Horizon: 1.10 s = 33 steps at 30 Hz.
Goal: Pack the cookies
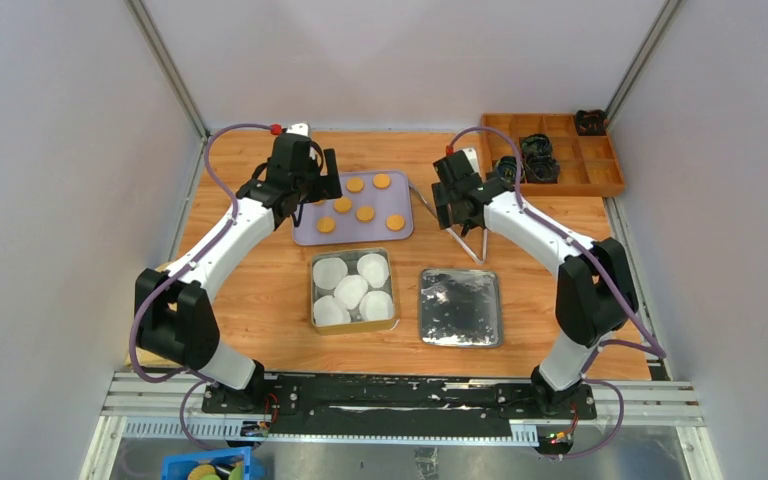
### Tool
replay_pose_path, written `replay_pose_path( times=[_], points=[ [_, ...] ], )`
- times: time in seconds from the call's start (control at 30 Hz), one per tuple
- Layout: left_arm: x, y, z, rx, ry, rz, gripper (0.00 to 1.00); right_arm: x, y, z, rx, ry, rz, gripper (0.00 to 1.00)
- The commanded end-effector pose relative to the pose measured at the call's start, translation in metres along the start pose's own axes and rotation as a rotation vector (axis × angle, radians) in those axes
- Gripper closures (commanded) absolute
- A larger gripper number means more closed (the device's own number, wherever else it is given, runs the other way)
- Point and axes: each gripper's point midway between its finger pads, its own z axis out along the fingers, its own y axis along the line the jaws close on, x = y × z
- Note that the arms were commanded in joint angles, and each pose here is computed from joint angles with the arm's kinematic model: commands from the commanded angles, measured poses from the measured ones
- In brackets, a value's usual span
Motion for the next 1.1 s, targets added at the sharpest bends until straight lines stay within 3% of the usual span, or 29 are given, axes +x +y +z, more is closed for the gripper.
replay_pose_path(
  times=[0.0, 0.2, 0.6, 1.07],
  points=[
    [-0.005, 0.001, -0.007, -0.006, -0.015, 0.022, 0.03, 0.028, -0.008, 0.009, 0.018, 0.065, -0.006, 0.03],
    [-0.005, 0.001, -0.007, -0.005, -0.016, 0.023, 0.03, 0.06, -0.01, 0.033, -0.16, 0.121, 0.137, 0.0],
    [-0.008, 0.001, -0.011, -0.008, -0.021, 0.027, 0.03, 0.064, 0.019, 0.048, -0.31, 0.167, 0.146, 0.0],
    [-0.012, -0.002, -0.021, 0.023, -0.041, 0.028, 0.03, 0.061, 0.012, 0.084, -0.243, 0.204, 0.15, 0.0]
  ],
)
